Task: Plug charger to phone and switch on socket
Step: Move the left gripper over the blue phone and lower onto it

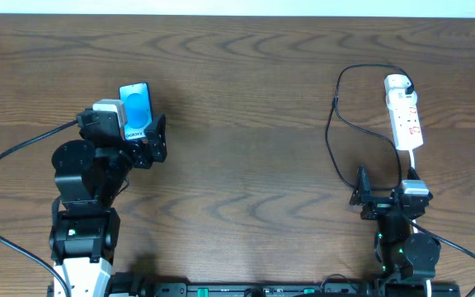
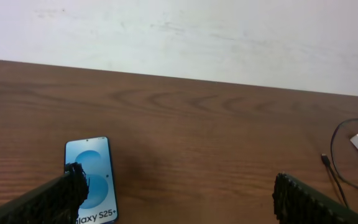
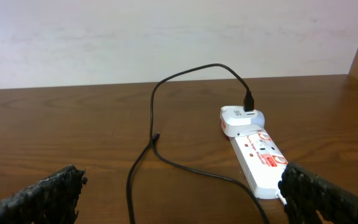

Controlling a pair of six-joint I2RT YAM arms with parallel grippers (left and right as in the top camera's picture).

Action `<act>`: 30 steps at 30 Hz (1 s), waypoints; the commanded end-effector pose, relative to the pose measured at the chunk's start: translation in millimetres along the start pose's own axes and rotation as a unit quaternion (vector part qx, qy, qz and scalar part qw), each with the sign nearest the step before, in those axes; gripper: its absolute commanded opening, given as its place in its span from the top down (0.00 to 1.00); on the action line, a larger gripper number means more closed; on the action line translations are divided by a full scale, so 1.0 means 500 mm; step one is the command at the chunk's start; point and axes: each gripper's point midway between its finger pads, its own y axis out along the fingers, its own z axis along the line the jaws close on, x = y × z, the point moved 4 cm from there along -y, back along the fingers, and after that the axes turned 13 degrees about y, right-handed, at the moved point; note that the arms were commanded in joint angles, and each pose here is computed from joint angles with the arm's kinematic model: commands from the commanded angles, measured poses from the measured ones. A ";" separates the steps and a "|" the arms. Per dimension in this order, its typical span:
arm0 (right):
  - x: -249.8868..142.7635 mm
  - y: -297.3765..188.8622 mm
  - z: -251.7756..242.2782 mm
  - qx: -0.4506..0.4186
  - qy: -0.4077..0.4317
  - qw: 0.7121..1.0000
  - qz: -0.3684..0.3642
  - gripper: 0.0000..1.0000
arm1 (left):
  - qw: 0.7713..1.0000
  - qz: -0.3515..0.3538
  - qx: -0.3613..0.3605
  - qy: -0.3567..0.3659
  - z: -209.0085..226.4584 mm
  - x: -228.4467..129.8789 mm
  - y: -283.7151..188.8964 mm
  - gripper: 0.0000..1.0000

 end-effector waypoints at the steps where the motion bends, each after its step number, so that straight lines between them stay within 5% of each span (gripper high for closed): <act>1: -0.001 0.000 -0.002 -0.004 0.001 1.000 -0.001 0.01 | 1.000 0.000 -0.007 -0.005 -0.002 0.011 -0.004 0.03; 30: -0.001 0.000 -0.002 -0.004 0.001 1.000 -0.001 0.01 | 0.998 0.053 -0.006 -0.022 0.005 -0.028 0.022 0.03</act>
